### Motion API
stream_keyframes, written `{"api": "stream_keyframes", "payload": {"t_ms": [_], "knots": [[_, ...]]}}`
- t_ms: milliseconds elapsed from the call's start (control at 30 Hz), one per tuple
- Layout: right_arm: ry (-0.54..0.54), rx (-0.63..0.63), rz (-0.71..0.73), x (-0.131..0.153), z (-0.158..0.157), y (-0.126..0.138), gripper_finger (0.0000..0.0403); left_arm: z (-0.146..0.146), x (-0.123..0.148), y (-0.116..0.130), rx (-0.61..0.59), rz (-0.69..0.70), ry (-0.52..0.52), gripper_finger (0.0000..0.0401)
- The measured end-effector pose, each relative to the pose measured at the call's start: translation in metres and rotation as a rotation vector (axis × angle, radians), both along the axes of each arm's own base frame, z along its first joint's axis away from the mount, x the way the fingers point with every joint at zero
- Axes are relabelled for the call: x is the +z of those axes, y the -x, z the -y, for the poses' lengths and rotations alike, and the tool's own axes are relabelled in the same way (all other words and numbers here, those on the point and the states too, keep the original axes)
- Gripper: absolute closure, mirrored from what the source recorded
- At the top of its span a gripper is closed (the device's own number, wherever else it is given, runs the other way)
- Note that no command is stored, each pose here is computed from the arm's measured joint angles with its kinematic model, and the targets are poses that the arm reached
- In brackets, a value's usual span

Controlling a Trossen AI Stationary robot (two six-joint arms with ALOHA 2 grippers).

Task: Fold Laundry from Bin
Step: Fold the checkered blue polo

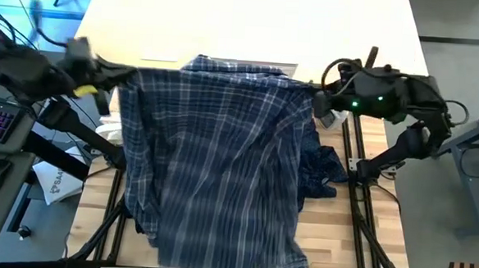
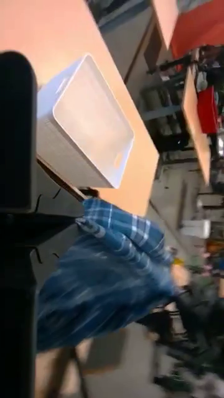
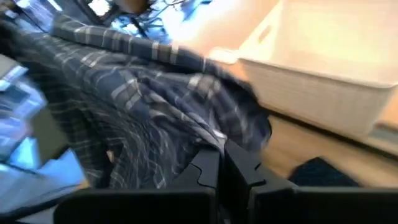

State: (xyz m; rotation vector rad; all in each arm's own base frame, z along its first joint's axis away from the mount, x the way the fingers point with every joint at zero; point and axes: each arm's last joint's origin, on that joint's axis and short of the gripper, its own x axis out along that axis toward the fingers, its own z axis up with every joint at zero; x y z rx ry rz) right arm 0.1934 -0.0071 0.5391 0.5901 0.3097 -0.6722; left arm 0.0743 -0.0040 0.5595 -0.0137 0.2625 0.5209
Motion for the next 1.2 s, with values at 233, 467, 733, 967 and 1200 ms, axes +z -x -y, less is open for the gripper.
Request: {"api": "stream_keyframes", "payload": {"t_ms": [233,467,733,967,1200], "knots": [[-0.073,0.591,0.086,0.015,-0.013,0.005,0.0402,0.026,-0.001,-0.041,-0.417,-0.028,0.186,0.0401],[-0.125,1.336,0.642,0.070,-0.058,0.018,0.0402,0.046,0.030,-0.055,-0.883,0.258,0.481,0.0401],[0.236,1.055,0.920,0.101,-0.037,0.065,0.0402,0.027,0.036,-0.044,-0.605,0.347,0.243,0.0401],[0.010,0.304,0.248,0.036,0.007,0.066,0.0403,-0.010,-0.003,-0.035,0.140,0.033,0.151,0.0401],[0.041,0.094,-0.187,-0.018,0.051,0.015,0.0403,-0.036,-0.028,-0.058,0.430,-0.246,-0.023,0.0401]]}}
